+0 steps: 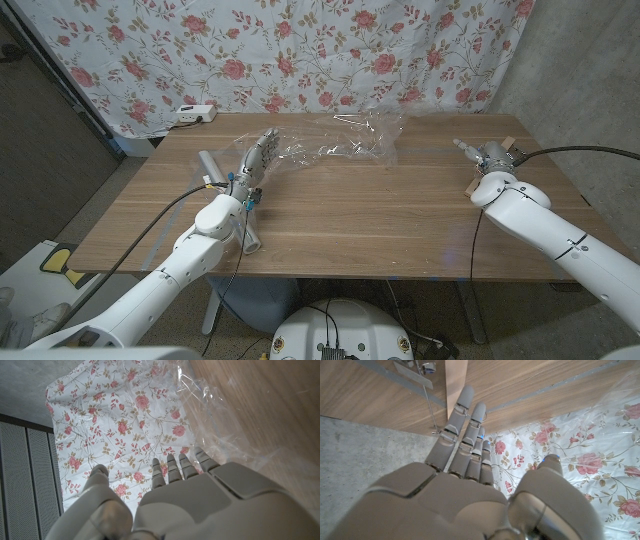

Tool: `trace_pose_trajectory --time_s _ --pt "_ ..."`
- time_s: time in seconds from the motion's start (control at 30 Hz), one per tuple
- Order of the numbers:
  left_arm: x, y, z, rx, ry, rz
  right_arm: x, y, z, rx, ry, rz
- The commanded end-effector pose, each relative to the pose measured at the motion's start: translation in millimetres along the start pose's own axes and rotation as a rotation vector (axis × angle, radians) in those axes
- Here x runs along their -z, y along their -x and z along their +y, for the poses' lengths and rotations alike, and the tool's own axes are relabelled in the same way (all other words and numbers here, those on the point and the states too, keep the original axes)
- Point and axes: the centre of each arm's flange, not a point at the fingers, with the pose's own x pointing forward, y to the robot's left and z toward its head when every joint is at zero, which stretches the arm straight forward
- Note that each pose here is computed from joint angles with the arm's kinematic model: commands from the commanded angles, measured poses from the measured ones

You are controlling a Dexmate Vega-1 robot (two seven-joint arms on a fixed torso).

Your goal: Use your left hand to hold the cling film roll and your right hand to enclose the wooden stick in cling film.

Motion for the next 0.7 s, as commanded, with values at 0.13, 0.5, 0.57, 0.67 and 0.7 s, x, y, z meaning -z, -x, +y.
trace_pose_trajectory --time_s 0.13,0.5,0.57,0.67,0.7 --pt "0.3 0.8 -0.1 -0.002 0.002 -0.004 -0.1 0.8 1.2 0.007 0.022 0.028" --pt "1.8 1.8 -1.6 0.000 0.006 -0.002 2.7 0.5 0.5 -0.010 0.015 0.051" --pt "2.0 2.1 -1.6 -0.002 0.009 -0.002 3.1 0.3 0.8 -0.012 0.012 0.055" --pt "2.0 2.4 -1.1 -0.002 0.007 -0.001 3.7 -0.2 1.2 -0.020 0.008 0.062" --pt "2.1 2.5 -1.0 -0.002 0.006 -0.001 3.9 -0.3 1.1 -0.022 0.006 0.065"
